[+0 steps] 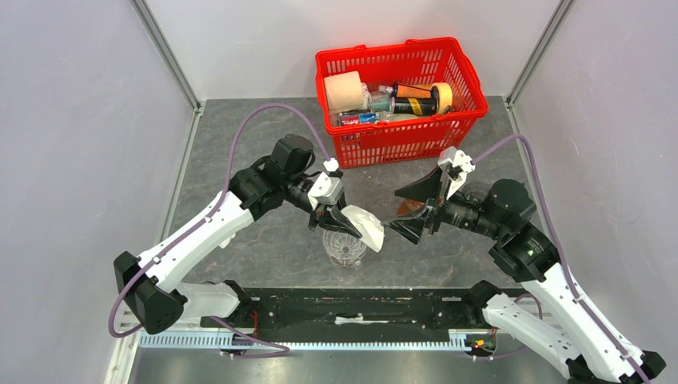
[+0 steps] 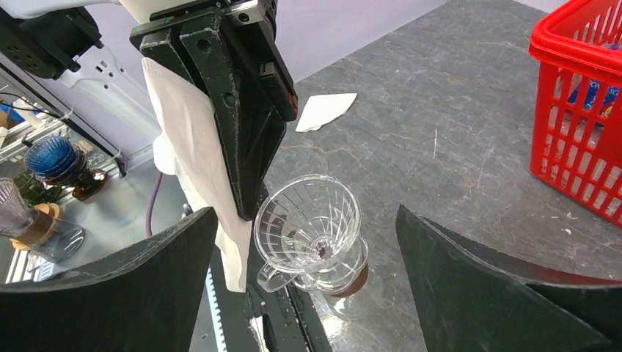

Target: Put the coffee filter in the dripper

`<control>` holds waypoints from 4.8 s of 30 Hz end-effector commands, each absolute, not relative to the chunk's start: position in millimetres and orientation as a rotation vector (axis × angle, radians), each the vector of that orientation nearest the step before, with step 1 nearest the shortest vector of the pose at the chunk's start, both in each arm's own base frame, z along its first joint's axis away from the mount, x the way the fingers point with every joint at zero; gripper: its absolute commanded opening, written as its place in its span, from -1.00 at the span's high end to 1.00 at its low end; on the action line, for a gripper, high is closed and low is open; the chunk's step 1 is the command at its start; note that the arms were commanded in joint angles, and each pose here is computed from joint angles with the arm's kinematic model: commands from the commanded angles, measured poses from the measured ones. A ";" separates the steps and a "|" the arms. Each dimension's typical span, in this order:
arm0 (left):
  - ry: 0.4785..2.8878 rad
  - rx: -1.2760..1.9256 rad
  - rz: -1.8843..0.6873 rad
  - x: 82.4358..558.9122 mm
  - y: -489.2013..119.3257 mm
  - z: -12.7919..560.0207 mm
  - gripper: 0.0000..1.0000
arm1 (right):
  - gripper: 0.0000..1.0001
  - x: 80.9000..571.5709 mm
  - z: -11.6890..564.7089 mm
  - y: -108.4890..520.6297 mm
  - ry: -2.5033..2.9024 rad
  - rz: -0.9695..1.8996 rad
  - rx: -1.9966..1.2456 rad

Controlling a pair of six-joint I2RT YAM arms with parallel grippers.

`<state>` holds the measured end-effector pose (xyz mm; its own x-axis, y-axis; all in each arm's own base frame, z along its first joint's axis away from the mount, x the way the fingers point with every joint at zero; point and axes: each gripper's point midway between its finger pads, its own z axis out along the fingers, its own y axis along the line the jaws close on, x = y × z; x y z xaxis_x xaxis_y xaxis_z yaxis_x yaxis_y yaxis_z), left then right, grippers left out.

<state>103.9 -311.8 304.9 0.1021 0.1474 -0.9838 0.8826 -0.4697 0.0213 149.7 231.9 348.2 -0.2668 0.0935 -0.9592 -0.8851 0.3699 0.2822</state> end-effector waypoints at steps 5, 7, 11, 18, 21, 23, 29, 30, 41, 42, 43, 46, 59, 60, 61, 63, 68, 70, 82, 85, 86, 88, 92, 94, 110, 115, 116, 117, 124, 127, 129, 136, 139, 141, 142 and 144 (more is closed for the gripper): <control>0.951 1.728 -1.415 98.5 -308.7 316.3 0.96 | -0.98 150.2 367.9 238.7 1.486 1.149 -0.769; 0.951 1.729 -1.418 98.5 -309.2 316.3 0.96 | -0.99 150.7 366.4 239.0 1.491 1.147 -0.771; 0.944 1.730 -1.420 98.1 -309.2 316.6 0.96 | -0.99 151.1 364.6 240.0 1.491 1.151 -0.773; 0.934 1.734 -1.423 96.8 -308.5 315.3 0.96 | -0.98 163.1 357.7 234.9 1.542 1.093 -0.711; 0.934 1.733 -1.426 96.2 -308.2 315.8 0.95 | -0.99 164.6 356.5 234.3 1.551 1.084 -0.705; 0.939 1.732 -1.425 96.4 -308.1 315.2 0.96 | -0.92 167.5 356.1 232.4 1.559 1.067 -0.688; 0.928 1.733 -1.422 95.6 -307.6 316.4 0.96 | -0.92 162.3 355.8 233.2 1.557 1.082 -0.715; 0.928 1.733 -1.422 95.6 -307.6 316.5 0.95 | -0.92 159.2 356.0 234.9 1.552 1.099 -0.732; 0.946 1.731 -1.417 99.6 -310.3 315.9 0.96 | -0.92 140.8 354.4 256.5 1.531 1.289 -0.863; 0.948 1.731 -1.417 99.7 -310.3 315.7 0.95 | -0.92 138.9 355.7 257.8 1.520 1.307 -0.869; 0.947 1.731 -1.416 99.8 -310.3 315.7 0.95 | -0.92 138.6 356.0 258.8 1.515 1.318 -0.868; 0.937 1.733 -1.419 99.1 -310.2 316.2 0.95 | -0.91 142.9 355.4 261.7 1.527 1.327 -0.851; 0.971 1.723 -1.425 102.7 -312.9 316.9 0.96 | -0.34 149.4 349.2 270.6 1.580 1.376 -0.837; 0.993 1.716 -1.418 105.1 -313.9 315.7 0.96 | -0.33 148.1 350.6 270.6 1.574 1.386 -0.837; 1.008 1.710 -1.410 107.5 -314.9 315.0 0.96 | -0.33 146.0 351.5 271.1 1.574 1.402 -0.836; 1.041 1.699 -1.398 111.1 -316.3 312.9 0.95 | -0.33 139.7 352.0 272.4 1.580 1.448 -0.854; 1.040 1.701 -1.395 111.2 -316.1 310.2 0.96 | -0.33 130.7 352.9 272.7 1.576 1.496 -0.883; 1.036 1.698 -1.394 111.7 -316.7 311.8 0.96 | -0.31 132.8 351.9 272.9 1.577 1.490 -0.873; 1.075 1.644 -1.367 121.1 -322.1 317.2 0.55 | 0.95 139.6 348.3 272.6 1.616 1.445 -0.862; 1.137 1.584 -1.347 129.9 -325.9 319.5 0.24 | 1.00 146.9 349.5 264.1 1.638 1.368 -0.781; 1.155 1.566 -1.335 132.5 -326.4 319.1 0.09 | 1.00 151.4 347.8 259.9 1.655 1.324 -0.745; 1.184 1.528 -1.313 137.2 -326.9 318.6 -0.18 | 1.00 156.9 346.5 251.4 1.682 1.257 -0.690; 1.229 1.439 -1.247 145.5 -323.6 323.8 -0.65 | 1.00 166.1 347.1 233.8 1.719 1.138 -0.585; 1.224 1.411 -1.230 144.8 -320.2 326.3 -0.68 | 1.00 167.4 347.8 227.2 1.727 1.103 -0.556; 1.474 0.784 -1.232 195.9 -316.5 374.6 -0.75 | 1.00 252.9 320.1 154.8 1.948 0.536 0.041; 1.520 0.844 -1.505 183.9 -349.0 378.6 -0.76 | 1.00 267.7 317.5 170.3 1.963 0.573 0.072; 1.531 0.849 -1.542 184.8 -355.0 378.5 -0.76 | 1.00 269.0 316.6 174.5 1.964 0.589 0.063; 1.538 0.856 -1.563 186.8 -360.4 376.6 -0.76 | 1.00 269.7 317.6 179.0 1.960 0.610 0.054; 1.554 0.847 -1.621 202.4 -383.8 365.2 -0.78 | 1.00 267.0 321.3 190.5 1.944 0.685 0.023; 1.549 0.873 -1.646 200.8 -390.3 362.6 -0.79 | 1.00 261.5 327.1 196.9 1.925 0.740 -0.010; 1.543 0.892 -1.662 199.2 -392.6 362.3 -0.78 | 1.00 258.3 328.7 202.3 1.920 0.777 -0.034; 1.549 0.908 -1.633 199.0 -395.2 356.9 -0.80 | 1.00 248.8 334.5 219.0 1.900 0.894 -0.102; 1.608 0.858 -1.536 212.7 -393.3 347.9 -0.80 | 1.00 243.1 337.7 221.7 1.894 0.928 -0.118; 1.635 0.838 -1.480 218.9 -390.6 342.7 -0.81 | 1.00 240.5 338.8 221.0 1.888 0.937 -0.121; 1.645 0.824 -1.463 221.2 -389.3 341.8 -0.81 | 1.00 239.7 338.6 220.8 1.888 0.941 -0.120; 1.642 0.812 -1.446 222.5 -387.8 342.8 -0.81 | 1.00 237.8 337.0 222.8 1.893 0.953 -0.130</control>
